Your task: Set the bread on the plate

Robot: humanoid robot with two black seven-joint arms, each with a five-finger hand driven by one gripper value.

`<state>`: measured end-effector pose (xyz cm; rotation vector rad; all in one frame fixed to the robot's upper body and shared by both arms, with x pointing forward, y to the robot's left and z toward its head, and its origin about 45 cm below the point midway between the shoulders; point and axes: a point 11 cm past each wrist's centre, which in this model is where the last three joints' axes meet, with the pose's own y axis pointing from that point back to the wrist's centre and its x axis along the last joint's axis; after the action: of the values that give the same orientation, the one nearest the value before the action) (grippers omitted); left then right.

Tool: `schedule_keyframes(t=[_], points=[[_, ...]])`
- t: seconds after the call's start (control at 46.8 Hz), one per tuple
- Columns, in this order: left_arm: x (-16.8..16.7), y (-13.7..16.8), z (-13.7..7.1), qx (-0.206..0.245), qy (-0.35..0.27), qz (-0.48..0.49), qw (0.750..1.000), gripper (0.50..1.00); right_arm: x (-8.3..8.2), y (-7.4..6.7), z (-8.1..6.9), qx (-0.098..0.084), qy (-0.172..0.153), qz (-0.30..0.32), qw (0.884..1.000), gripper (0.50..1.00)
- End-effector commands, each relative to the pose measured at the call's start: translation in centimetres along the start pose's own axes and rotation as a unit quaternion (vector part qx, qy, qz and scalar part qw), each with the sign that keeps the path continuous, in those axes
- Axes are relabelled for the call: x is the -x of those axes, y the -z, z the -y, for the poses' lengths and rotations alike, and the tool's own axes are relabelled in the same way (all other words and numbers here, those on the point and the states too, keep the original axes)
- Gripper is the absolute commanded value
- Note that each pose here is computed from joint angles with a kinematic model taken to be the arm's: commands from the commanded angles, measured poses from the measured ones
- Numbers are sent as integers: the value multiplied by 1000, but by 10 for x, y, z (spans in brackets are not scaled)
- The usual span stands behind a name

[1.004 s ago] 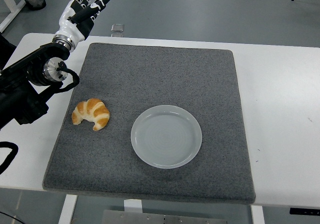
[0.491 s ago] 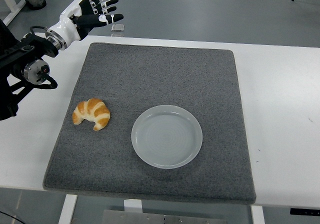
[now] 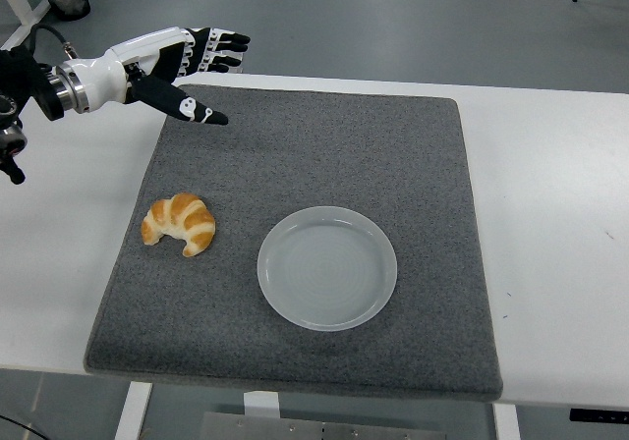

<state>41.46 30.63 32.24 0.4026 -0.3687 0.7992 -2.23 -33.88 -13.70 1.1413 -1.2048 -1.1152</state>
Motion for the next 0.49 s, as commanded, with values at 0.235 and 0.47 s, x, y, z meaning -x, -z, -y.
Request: schedule_keyframes(t=[0.235,0.47], points=[[1,22,-31,-73,67,117,988,973,0,1,0,-1,0,0,1000,952],[11,35,-43,-109,122,168,972,971,0,0,0,-1,0,0,1000,952]])
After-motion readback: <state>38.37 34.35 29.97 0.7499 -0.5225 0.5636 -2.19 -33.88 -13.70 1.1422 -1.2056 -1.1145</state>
